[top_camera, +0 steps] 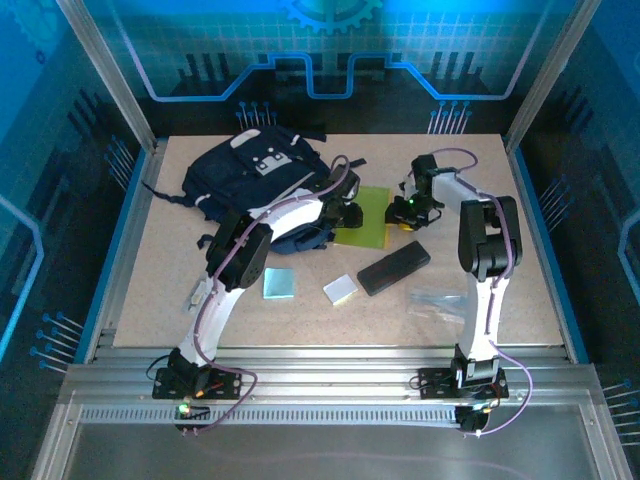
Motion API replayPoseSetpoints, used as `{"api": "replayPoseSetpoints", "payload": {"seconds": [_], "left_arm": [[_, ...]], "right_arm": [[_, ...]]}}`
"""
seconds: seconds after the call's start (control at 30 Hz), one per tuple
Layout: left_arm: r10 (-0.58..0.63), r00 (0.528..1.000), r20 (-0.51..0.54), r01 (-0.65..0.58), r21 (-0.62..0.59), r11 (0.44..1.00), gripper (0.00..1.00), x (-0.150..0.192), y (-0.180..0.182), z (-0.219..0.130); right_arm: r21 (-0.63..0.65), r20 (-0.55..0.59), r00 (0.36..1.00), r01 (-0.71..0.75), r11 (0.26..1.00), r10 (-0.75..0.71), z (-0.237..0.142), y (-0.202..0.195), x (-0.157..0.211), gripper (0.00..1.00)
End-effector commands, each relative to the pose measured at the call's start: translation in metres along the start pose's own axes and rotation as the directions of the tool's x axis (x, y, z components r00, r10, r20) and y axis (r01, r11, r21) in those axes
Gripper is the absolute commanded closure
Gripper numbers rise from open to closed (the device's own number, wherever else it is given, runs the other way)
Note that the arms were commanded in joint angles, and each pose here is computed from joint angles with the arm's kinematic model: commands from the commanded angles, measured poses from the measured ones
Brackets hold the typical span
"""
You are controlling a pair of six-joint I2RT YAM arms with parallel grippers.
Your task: Pack the student bag
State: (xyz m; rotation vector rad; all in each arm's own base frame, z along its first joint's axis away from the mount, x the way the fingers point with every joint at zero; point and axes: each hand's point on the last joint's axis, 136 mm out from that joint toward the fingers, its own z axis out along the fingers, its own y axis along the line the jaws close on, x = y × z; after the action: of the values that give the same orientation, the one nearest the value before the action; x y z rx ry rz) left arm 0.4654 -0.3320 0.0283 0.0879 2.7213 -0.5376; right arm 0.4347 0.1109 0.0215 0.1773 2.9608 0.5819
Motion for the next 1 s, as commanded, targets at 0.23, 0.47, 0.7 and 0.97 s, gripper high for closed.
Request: {"api": "replayPoseSetpoints", "payload": {"seconds": [0.23, 0.47, 0.7, 0.97], "left_arm": [[-0.088, 0.986, -0.140, 0.079, -0.066, 0.995, 0.90, 0.045, 0.037, 0.014], [-0.134, 0.983, -0.125, 0.135, -0.007, 0.991, 0.91, 0.046, 0.029, 0.015], [-0.144, 0.982, -0.119, 0.145, 0.005, 0.989, 0.92, 0.046, 0.027, 0.017], [-0.135, 0.985, -0.104, 0.136, 0.010, 0.991, 0.92, 0.040, 0.028, 0.014]], "right_arm": [[-0.030, -0.032, 0.999, 0.032, 0.999, -0.033, 0.013, 0.038, 0.011, 0.64], [-0.097, -0.075, 0.997, 0.030, 0.995, -0.037, 0.037, 0.065, 0.021, 0.62], [-0.291, 0.003, 0.999, 0.052, 0.955, -0.053, -0.004, 0.109, 0.017, 0.62], [-0.426, 0.037, 0.998, 0.061, 0.903, -0.051, -0.035, 0.118, 0.023, 0.62]]}}
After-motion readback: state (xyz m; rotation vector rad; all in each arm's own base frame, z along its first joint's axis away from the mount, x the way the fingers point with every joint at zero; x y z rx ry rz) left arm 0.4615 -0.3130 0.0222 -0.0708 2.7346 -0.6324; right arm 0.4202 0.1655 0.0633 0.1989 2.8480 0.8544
